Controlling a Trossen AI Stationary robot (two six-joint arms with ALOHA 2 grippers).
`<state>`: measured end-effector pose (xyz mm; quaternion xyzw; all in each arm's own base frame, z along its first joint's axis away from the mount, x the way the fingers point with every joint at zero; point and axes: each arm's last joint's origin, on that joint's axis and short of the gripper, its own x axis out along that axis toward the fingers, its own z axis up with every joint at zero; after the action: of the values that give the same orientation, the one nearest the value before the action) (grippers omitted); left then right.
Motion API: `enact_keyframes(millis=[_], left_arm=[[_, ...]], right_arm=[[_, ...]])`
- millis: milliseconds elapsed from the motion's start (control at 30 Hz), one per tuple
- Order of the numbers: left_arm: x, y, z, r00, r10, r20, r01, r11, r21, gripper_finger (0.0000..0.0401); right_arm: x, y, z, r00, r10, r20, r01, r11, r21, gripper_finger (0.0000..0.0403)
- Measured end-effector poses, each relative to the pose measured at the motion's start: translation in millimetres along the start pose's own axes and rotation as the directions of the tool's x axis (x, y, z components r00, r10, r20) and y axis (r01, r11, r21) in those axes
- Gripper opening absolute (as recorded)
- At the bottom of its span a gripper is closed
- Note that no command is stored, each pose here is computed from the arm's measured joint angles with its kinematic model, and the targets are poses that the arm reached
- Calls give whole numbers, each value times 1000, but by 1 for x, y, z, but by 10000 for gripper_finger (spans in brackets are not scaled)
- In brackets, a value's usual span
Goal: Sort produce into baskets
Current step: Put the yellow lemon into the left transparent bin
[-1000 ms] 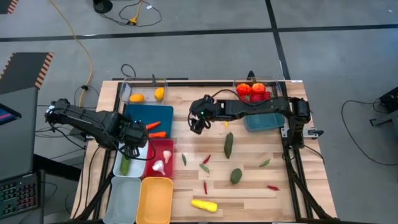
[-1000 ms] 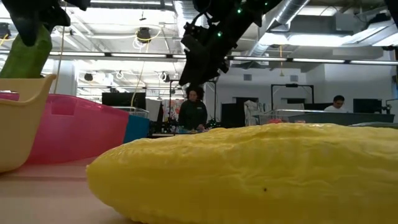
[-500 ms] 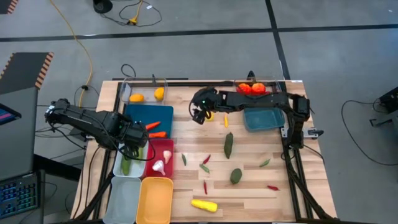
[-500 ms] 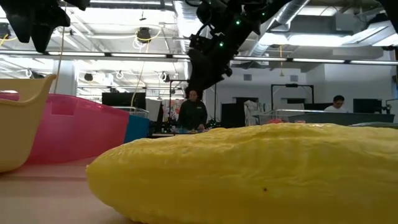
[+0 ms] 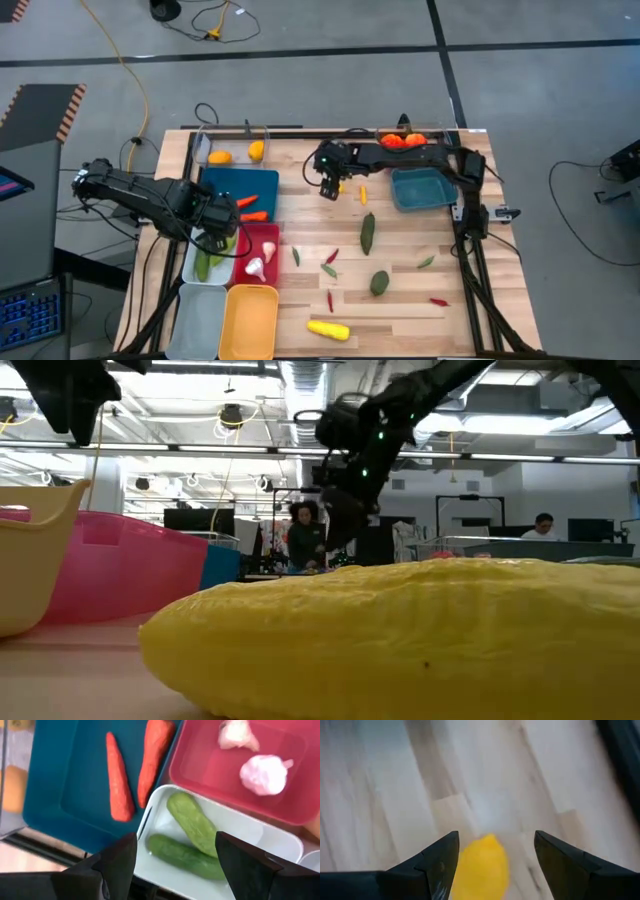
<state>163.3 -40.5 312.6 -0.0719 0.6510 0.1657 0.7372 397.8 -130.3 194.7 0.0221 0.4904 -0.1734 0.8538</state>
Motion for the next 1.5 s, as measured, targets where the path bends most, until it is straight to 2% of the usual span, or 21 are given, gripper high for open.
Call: enact_keyframes(millis=[167, 400, 833, 1067, 1267, 1400, 1500], left_arm=[[0, -1, 2, 1000, -14, 20, 13, 1000, 21, 256], [0, -2, 3, 999, -21, 31, 20, 999, 37, 256], [0, -4, 6, 997, -42, 63, 40, 998, 42, 256], [0, -4, 6, 997, -42, 63, 39, 998, 42, 256], [0, -4, 6, 997, -32, 73, 27, 997, 69, 256], [-1, -4, 10, 990, 9, 139, -27, 992, 126, 256], [-4, -3, 13, 974, 31, 223, -69, 984, 163, 256]], right_arm=[[15, -1, -6, 999, 16, -48, -16, 1000, 3, 286], [13, -3, -11, 995, -34, -98, 36, 999, 22, 286], [22, -5, -32, 981, -7, -195, 27, 995, 97, 285], [29, -5, -47, 969, -7, -246, 32, 995, 98, 262], [30, -5, -47, 973, -5, -231, 29, 995, 98, 212], [29, -4, -42, 981, -3, -195, 23, 994, 103, 211], [24, -5, -28, 989, 42, -139, -26, 993, 117, 220]])
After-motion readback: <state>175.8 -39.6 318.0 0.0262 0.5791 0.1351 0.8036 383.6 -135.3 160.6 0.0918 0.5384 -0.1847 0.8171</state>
